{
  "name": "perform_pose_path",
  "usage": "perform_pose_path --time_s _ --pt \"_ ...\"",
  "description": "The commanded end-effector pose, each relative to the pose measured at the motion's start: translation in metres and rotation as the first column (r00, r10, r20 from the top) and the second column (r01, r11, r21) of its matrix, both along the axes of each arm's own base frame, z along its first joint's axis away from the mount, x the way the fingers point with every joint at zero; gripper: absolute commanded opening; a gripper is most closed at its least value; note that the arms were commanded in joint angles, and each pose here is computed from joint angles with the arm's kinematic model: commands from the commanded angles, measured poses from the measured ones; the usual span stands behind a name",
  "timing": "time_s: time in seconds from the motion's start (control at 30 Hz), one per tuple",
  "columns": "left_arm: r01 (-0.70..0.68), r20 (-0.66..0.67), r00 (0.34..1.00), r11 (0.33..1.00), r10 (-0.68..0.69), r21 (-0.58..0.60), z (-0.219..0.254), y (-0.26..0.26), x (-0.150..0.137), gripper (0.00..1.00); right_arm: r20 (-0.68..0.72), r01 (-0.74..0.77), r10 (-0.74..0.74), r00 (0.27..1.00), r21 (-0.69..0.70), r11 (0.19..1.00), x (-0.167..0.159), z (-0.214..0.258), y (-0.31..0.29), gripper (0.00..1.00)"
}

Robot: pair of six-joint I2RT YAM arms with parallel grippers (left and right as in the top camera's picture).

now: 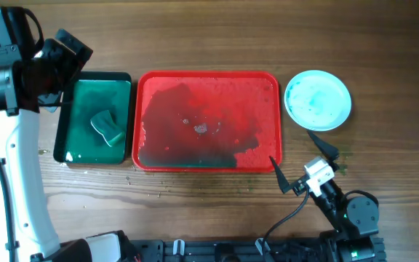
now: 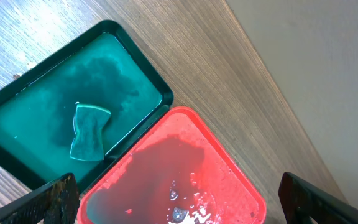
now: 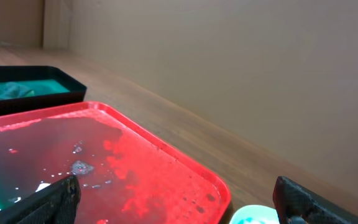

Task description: Clean dirty plates on tray and stack at the side

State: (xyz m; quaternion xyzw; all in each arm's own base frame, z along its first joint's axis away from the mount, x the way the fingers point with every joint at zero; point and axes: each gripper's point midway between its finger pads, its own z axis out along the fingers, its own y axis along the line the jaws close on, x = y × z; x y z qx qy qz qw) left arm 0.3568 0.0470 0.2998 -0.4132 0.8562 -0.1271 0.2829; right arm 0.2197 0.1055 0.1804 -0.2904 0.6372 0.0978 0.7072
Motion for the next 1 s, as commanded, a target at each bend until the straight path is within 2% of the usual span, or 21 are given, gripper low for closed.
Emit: perform_pose_path --time_s 0.0,0.33,0.43,0.5,0.53,0.57,0.6,0.63,0.67,0.77,0.97 --pt "0.0 0.002 1.0 1.0 0.0 -0.014 0.0 -0.002 0.001 1.0 0.016 -0.03 0.03 0.999 -0.004 1.0 -0.004 0.002 0.004 1.0" --pt "0.002 0.001 1.0 1.0 -0.002 -0.011 0.0 -0.002 0.001 1.0 0.016 -0.03 0.03 0.999 -0.004 1.0 -0.004 0.002 0.004 1.0" --pt "-0.033 -0.033 0.999 0.998 0.035 0.055 -0.004 0.011 -0.006 1.0 0.016 -0.03 0.03 0.999 -0.004 1.0 -0.004 0.002 0.004 1.0" --pt "0.014 0.021 1.0 0.997 -0.016 0.072 0.004 0.006 0.003 1.0 0.016 -0.03 0.03 0.999 -0.004 1.0 -0.004 0.002 0.004 1.0" --pt "0.125 0.099 0.985 0.982 -0.139 0.143 0.018 -0.006 0.013 1.0 0.016 -0.03 0.03 0.999 -0.004 1.0 -0.004 0.002 0.004 1.0" --pt "0.262 0.169 0.936 0.933 -0.308 0.245 0.033 -0.026 0.021 1.0 0.016 -0.03 0.03 0.999 -0.004 1.0 -0.004 0.002 0.004 1.0" --pt "0.378 0.212 0.854 0.846 -0.475 0.375 0.047 -0.047 0.022 1.0 0.016 -0.03 0.03 0.999 -0.004 1.0 -0.004 0.002 0.004 1.0" --pt "0.431 0.22 0.788 0.77 -0.575 0.471 0.052 -0.062 0.017 1.0 0.016 -0.03 0.03 0.999 -0.004 1.0 -0.004 0.002 0.004 1.0" --pt "0.441 0.234 0.747 0.728 -0.622 0.525 0.053 -0.07 0.01 1.0 0.016 -0.03 0.03 0.999 -0.004 1.0 -0.004 0.002 0.004 1.0" --pt "0.357 0.345 0.696 0.72 -0.63 0.595 0.04 -0.07 -0.015 1.0 0.016 -0.03 0.03 0.999 -0.004 1.0 -0.004 0.002 0.004 1.0" --pt "0.15 0.527 0.592 0.727 -0.609 0.671 -0.024 -0.063 -0.074 1.0 0.016 -0.03 0.03 0.999 -0.004 1.0 -0.004 0.002 0.004 1.0"
